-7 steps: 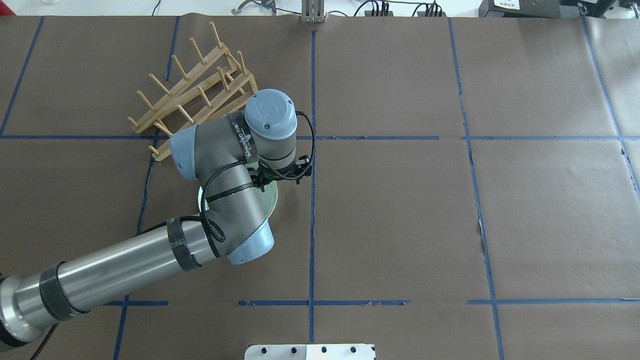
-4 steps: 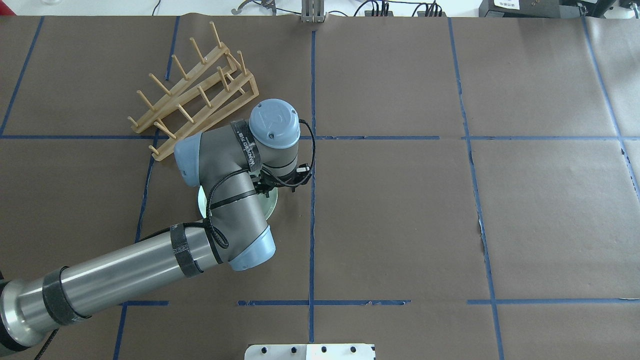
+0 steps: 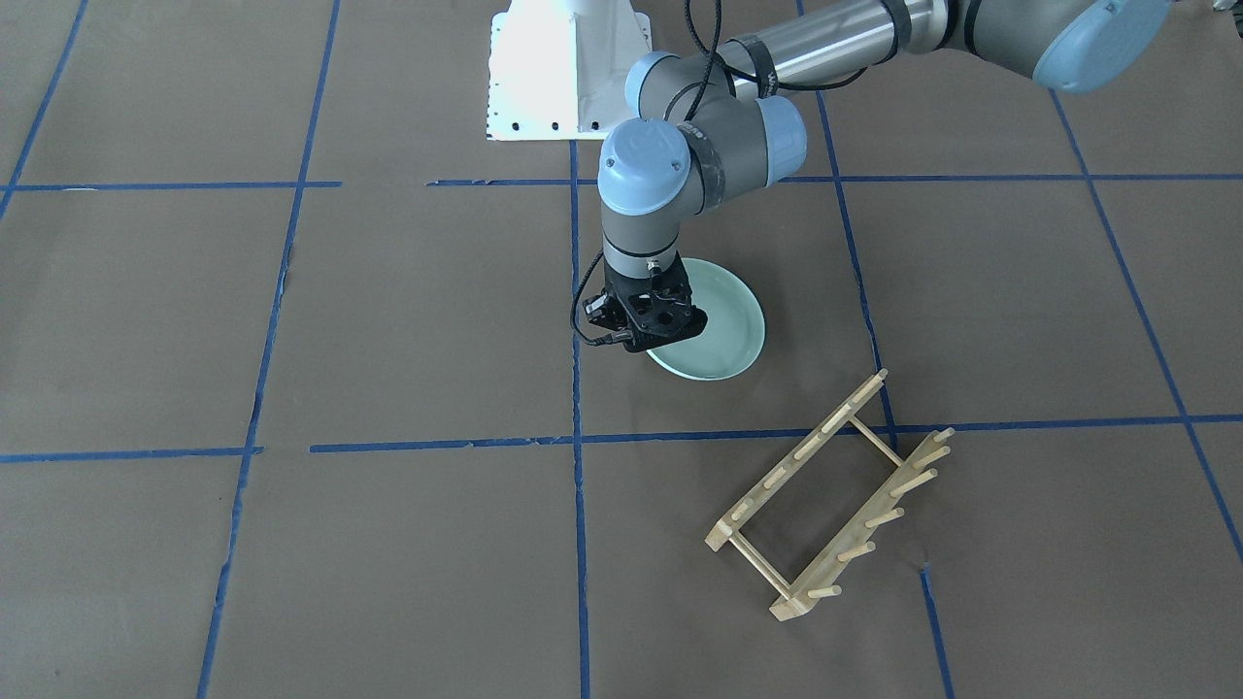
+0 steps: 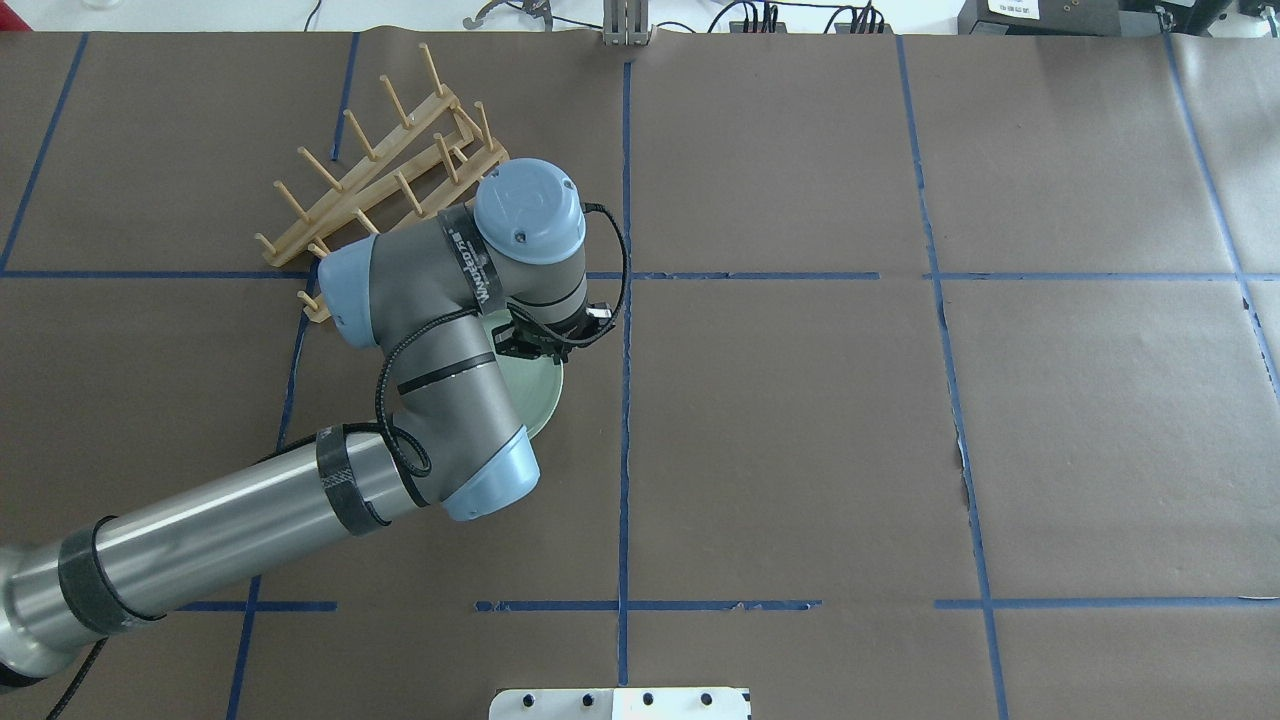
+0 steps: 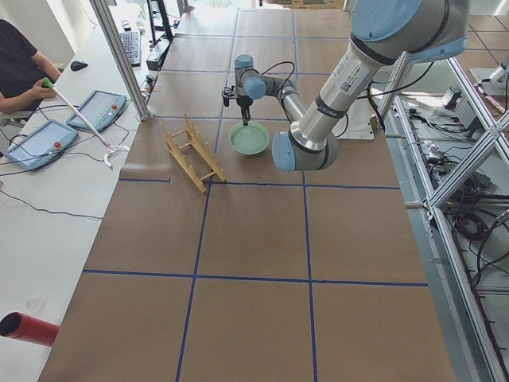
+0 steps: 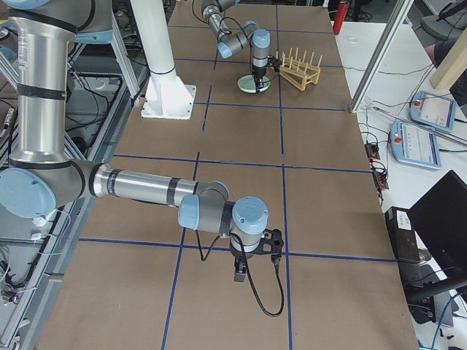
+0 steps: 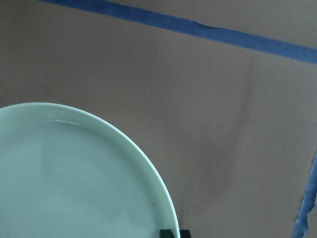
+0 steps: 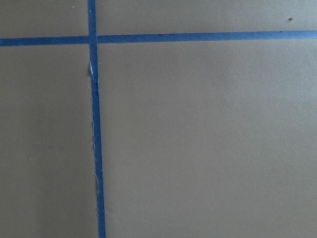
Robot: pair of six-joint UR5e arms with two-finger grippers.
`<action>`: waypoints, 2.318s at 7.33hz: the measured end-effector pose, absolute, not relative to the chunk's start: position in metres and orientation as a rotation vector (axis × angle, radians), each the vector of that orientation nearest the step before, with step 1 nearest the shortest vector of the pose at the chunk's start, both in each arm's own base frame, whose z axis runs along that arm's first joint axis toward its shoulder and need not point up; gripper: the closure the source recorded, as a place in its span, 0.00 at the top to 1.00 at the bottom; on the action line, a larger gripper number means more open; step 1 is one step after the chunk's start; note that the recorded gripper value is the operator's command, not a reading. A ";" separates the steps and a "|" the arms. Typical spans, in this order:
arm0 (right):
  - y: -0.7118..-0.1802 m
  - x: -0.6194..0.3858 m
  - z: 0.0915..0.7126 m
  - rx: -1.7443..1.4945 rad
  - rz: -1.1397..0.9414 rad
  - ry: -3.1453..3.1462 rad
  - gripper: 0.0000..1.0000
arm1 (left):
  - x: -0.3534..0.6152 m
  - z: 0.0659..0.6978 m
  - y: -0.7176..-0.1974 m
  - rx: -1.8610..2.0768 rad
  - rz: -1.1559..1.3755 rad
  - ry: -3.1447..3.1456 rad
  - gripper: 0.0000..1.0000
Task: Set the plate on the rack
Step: 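Lift the plate with the left gripper and tilt it upright toward the rack, then lower the upright plate into the wooden rack slots with the left gripper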
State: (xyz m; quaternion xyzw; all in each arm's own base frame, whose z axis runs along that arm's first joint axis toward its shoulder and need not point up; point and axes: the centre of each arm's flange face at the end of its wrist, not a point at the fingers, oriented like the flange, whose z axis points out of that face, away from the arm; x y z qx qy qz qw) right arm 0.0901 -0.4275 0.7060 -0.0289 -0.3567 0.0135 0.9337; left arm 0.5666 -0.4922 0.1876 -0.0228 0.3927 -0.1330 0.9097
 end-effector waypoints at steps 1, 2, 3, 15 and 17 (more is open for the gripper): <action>-0.427 0.090 0.706 -0.059 0.028 -0.730 1.00 | 0.535 0.165 -0.501 -0.017 -0.309 0.869 0.00; -0.427 0.090 0.706 -0.060 0.028 -0.730 1.00 | 0.498 0.146 -0.504 0.015 -0.361 0.957 0.00; -0.427 0.090 0.706 -0.060 0.028 -0.730 1.00 | 0.462 0.137 -0.502 0.040 -0.431 1.087 0.00; -0.427 0.090 0.706 -0.060 0.028 -0.730 1.00 | 0.285 0.265 -0.628 0.417 -0.922 1.820 0.00; -0.427 0.090 0.706 -0.059 0.028 -0.730 1.00 | 0.293 0.273 -0.629 0.394 -0.903 1.798 0.00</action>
